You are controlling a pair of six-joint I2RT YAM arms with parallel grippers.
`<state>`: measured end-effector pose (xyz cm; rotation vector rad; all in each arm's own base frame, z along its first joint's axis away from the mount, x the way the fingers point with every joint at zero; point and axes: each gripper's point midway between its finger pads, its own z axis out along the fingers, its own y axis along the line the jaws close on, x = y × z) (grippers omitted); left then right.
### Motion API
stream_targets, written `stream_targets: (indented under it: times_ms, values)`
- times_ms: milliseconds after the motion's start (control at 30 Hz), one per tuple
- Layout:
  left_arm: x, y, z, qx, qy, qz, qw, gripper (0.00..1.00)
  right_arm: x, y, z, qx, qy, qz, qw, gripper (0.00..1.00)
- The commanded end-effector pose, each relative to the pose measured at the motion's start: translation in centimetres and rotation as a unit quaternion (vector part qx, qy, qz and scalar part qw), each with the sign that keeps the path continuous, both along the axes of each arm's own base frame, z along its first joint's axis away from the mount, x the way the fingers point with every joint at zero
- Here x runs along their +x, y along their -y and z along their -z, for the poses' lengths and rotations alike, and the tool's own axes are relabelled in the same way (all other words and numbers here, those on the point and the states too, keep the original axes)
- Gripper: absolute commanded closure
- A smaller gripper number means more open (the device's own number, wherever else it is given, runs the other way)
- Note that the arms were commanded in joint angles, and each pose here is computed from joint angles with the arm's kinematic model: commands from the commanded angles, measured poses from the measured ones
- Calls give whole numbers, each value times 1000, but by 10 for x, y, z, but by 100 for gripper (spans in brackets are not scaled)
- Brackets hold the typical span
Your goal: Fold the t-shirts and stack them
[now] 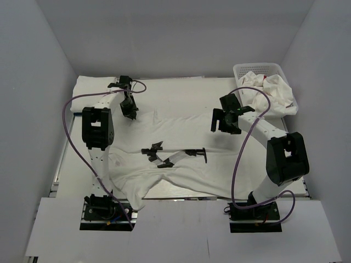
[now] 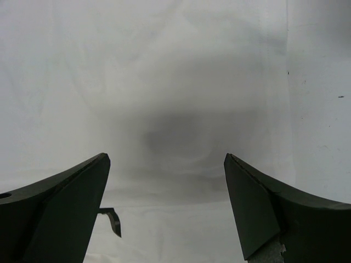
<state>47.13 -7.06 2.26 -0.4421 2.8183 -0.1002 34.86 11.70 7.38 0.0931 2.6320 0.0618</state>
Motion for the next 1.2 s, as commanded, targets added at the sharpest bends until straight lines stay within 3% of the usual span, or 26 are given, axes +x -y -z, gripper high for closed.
stream_targets:
  times_ms: [0,100,233,433,533,700,767,833,867,933,1167]
  values:
    - [26,14,-33,-22,60,16,998,100,8,-4,-20,12,36,-3,999,10]
    - [42,22,-78,-26,128,42,991,100,6,-6,-21,18,39,-7,999,10]
    - [23,34,-116,-30,167,73,983,100,2,-5,-22,25,50,-9,998,10]
    - [-86,76,-94,-40,80,138,986,100,-6,-3,-18,26,55,-11,998,10]
    - [-176,103,-47,-72,-23,173,982,100,-11,-2,-13,31,52,-9,998,10]
    - [-247,127,-46,-95,-72,187,975,80,-16,-7,-2,42,39,-19,998,10]
    - [-251,135,-54,-101,-61,193,974,53,-17,-8,2,43,33,-19,998,10]
    - [-240,141,-72,-101,-26,200,974,14,-17,-8,2,43,32,-22,998,10]
    - [-236,141,-76,-88,-15,200,976,8,-17,-9,0,45,36,-21,998,10]
    - [-221,145,-94,-85,15,202,976,0,-16,-8,-1,43,39,-20,998,10]
    - [-192,118,-99,-24,57,145,988,2,-18,-3,-3,35,42,-17,998,10]
